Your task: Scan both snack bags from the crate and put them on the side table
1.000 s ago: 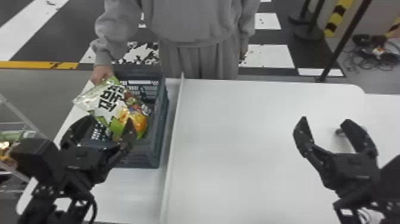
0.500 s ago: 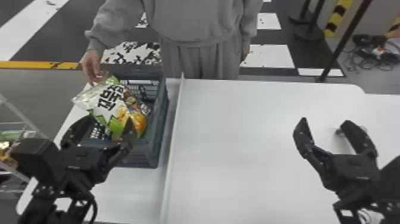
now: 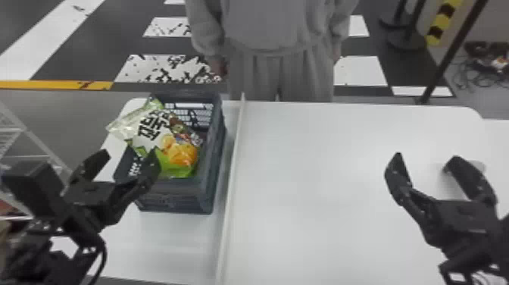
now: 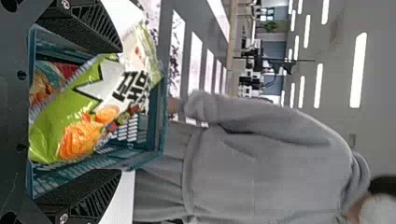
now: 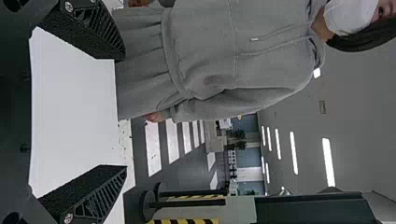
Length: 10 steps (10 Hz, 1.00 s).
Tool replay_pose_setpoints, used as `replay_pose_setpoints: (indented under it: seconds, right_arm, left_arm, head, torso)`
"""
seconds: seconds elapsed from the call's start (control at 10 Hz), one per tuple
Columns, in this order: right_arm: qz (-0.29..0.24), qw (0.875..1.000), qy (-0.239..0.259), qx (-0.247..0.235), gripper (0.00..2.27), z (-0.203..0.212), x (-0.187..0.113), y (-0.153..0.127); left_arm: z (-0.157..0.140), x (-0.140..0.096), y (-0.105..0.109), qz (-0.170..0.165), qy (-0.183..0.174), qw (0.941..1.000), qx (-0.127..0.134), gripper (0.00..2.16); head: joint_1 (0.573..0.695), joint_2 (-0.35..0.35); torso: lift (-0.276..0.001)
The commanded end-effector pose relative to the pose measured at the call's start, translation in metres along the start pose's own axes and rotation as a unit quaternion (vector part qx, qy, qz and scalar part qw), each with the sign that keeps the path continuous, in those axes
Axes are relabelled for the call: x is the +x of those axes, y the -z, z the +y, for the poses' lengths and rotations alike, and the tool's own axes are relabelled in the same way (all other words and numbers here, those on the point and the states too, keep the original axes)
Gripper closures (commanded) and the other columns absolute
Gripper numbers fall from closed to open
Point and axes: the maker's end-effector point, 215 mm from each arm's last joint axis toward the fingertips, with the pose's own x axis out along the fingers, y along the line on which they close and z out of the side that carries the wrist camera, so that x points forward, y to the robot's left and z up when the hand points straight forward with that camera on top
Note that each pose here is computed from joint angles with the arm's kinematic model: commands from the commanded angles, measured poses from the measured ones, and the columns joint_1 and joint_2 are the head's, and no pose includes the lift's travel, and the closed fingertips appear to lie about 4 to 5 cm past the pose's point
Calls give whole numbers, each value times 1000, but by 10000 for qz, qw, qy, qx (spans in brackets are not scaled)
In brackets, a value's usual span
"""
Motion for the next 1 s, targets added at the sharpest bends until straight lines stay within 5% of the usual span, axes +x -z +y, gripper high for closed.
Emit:
replay_pose_setpoints:
  seconds: [0.0, 0.7, 0.9]
  right_arm:
    - [23, 10000, -23, 1, 83, 2, 0, 2]
    - [88, 9999, -34, -44, 83, 1, -7, 0]
    - [114, 9999, 12, -78, 83, -4, -10, -1]
  left_arm:
    - [28, 7, -7, 20, -123, 9999, -83, 76]
    - [89, 66, -16, 177, -330, 9986, -376, 66]
    - [87, 93, -12, 215, -273, 9979, -548, 66]
  head:
    - [695, 124]
    - [695, 210]
    - [695, 219]
  torso:
    - [-87]
    - [-87]
    - [-87]
